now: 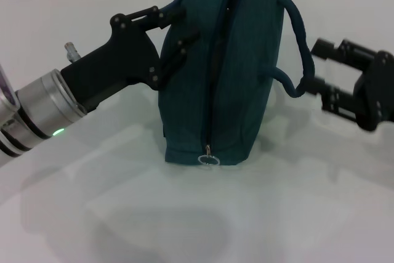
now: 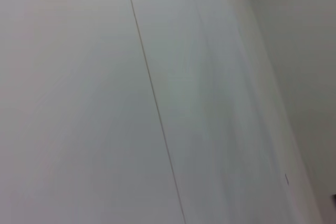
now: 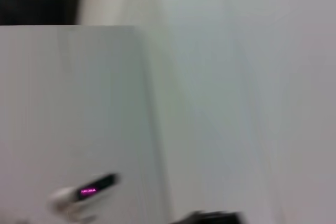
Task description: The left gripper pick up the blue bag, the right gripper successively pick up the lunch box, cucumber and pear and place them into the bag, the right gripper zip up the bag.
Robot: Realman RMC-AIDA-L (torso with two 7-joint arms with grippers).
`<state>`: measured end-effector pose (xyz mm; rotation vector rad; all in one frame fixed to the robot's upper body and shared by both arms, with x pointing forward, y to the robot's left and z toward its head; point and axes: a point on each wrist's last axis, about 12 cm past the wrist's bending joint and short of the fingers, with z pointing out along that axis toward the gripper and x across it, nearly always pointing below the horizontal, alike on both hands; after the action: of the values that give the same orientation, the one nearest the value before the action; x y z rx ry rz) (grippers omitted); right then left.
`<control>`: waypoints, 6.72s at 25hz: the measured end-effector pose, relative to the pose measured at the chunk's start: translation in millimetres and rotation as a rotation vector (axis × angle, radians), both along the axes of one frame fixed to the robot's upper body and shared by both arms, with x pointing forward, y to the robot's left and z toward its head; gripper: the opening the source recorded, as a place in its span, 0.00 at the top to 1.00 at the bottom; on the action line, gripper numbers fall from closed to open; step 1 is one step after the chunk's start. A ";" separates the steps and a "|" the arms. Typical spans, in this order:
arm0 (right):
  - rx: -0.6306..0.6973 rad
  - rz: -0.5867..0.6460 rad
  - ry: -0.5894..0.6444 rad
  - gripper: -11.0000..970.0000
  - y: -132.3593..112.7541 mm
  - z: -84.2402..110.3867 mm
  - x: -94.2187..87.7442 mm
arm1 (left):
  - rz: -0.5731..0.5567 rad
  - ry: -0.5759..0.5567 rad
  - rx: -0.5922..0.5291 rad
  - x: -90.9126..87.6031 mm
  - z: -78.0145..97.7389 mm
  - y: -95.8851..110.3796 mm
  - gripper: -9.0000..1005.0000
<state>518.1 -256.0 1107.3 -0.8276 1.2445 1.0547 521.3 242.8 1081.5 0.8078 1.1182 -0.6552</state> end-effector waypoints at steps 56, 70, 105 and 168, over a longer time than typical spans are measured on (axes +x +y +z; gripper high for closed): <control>-0.543 0.267 0.129 0.46 127.8 -37.7 22.9 | -0.032 0.000 -0.041 7.4 4.0 -15.0 0.69; -0.585 0.217 0.102 0.52 148.1 -40.4 24.1 | -0.036 -0.005 -0.042 9.4 5.6 -16.7 0.68; -0.239 0.188 -0.184 0.75 38.2 -8.1 -8.9 | 0.141 0.256 -0.563 19.1 27.7 38.4 0.38; -0.184 -0.054 -0.132 0.27 11.6 -5.4 19.9 | -0.029 0.676 -0.119 43.5 15.5 17.4 0.43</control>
<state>538.0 -244.4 1101.8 -0.9829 1.2566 0.8370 564.8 260.2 1097.0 0.5039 1.6562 -1.0519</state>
